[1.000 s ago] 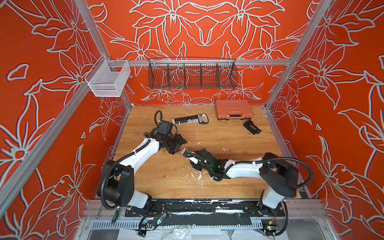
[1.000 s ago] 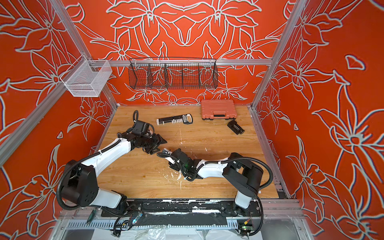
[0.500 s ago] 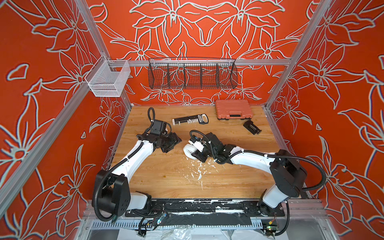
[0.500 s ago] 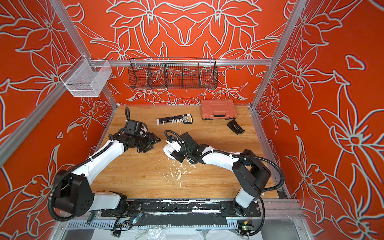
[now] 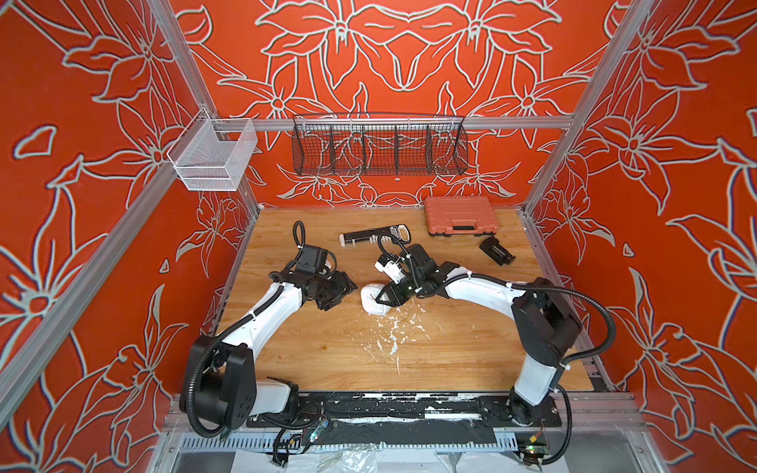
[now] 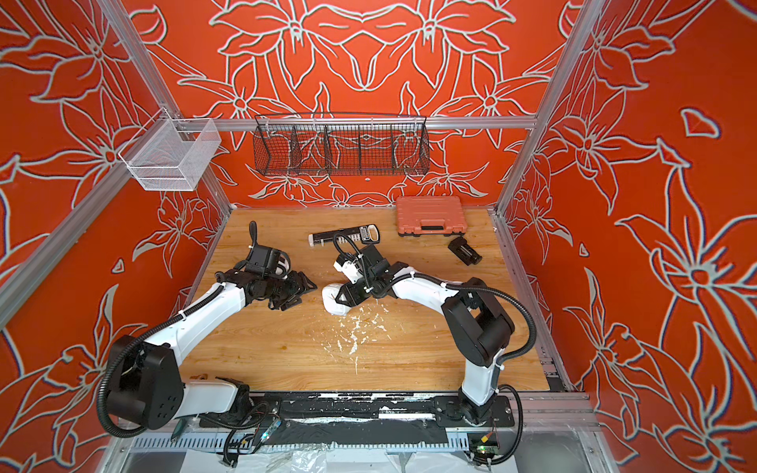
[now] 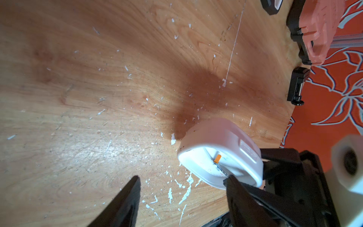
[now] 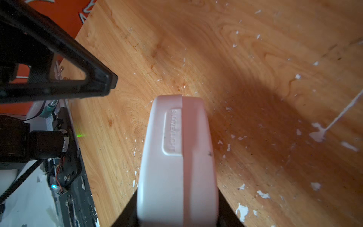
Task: Insert the battery into the alarm
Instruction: Adjust the alarm at the center of the board.
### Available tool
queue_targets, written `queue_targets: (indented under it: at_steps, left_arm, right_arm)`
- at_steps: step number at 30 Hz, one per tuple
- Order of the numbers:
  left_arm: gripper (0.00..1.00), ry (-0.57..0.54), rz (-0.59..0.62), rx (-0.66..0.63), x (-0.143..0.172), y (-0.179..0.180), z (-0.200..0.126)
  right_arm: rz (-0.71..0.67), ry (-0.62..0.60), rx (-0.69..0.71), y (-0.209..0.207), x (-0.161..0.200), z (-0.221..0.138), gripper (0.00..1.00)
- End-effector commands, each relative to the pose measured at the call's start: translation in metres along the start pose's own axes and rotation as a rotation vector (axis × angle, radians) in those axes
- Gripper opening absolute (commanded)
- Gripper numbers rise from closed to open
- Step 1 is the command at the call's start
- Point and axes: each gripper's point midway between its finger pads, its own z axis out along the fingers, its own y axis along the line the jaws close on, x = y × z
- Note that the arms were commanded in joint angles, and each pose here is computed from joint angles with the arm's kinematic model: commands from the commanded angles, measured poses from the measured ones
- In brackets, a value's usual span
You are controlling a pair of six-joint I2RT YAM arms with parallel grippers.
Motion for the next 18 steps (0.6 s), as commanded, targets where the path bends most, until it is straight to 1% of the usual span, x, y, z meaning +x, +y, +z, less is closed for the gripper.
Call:
queue_targets:
  at_steps: [1, 6, 9, 14, 18]
  left_arm:
    - [0.67, 0.023, 0.001, 0.039, 0.004, -0.002, 0.006]
    - [0.67, 0.051, -0.005, 0.038, 0.011, 0.001, 0.015]
    - [0.67, 0.064, -0.001, 0.035, 0.014, -0.002, 0.022]
    - [0.67, 0.086, 0.007, 0.032, 0.016, -0.005, 0.034]
    - [0.67, 0.103, 0.016, 0.037, 0.016, -0.009, 0.042]
  right_arm:
    - [0.075, 0.048, -0.098, 0.009, 0.0, 0.002, 0.41]
    - [0.133, 0.114, -0.127, 0.002, 0.004, 0.014, 0.41]
    - [0.169, 0.122, -0.085, -0.007, 0.005, 0.016, 0.42]
    - [0.196, 0.121, 0.013, -0.024, 0.008, 0.014, 0.54]
    - [0.183, 0.107, 0.067, -0.032, 0.006, 0.011, 0.6]
